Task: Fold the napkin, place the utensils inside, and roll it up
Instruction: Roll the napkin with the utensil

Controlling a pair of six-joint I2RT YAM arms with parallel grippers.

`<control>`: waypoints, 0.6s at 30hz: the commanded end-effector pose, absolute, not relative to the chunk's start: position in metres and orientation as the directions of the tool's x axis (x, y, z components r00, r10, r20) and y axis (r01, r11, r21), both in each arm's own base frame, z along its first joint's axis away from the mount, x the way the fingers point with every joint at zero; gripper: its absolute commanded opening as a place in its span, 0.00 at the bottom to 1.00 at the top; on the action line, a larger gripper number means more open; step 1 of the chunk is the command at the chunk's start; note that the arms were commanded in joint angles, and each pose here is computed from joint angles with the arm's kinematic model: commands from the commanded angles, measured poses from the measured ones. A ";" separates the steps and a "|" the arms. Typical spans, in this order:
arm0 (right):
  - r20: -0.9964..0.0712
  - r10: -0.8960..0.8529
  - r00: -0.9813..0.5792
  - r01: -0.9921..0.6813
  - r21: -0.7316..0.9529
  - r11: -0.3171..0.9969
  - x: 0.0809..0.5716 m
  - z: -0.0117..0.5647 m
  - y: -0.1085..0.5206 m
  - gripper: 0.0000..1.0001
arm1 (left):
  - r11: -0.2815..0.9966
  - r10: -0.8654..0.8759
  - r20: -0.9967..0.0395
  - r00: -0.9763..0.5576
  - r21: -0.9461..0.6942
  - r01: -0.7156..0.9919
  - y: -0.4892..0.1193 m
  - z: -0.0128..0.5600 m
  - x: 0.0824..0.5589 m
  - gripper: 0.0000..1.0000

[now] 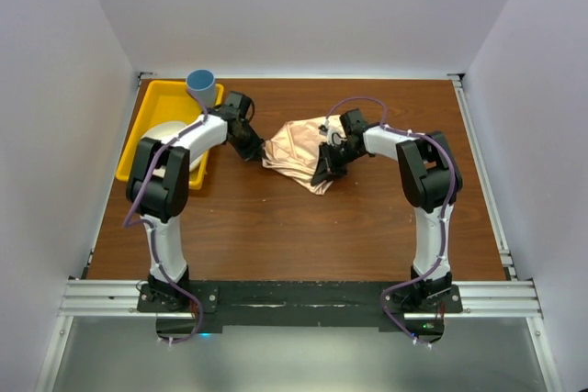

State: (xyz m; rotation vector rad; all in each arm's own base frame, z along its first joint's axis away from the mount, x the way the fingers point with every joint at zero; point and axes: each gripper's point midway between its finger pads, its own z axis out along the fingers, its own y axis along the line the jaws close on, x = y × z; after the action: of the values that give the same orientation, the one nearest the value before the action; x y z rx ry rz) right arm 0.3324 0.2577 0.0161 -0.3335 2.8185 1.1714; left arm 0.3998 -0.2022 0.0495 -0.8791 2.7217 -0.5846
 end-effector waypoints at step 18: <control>0.041 -0.083 -0.996 -0.035 0.660 0.751 0.303 -0.041 0.264 0.06 | 0.816 -0.467 -0.432 -0.772 -0.547 -0.188 -0.194 0.122 0.466 0.59</control>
State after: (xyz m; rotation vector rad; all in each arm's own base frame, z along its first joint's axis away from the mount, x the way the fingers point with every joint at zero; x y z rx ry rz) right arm 0.3137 0.2870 0.0141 -0.1419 2.8393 1.4075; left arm 0.4526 -0.2080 0.0641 -0.6844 2.5817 -0.6788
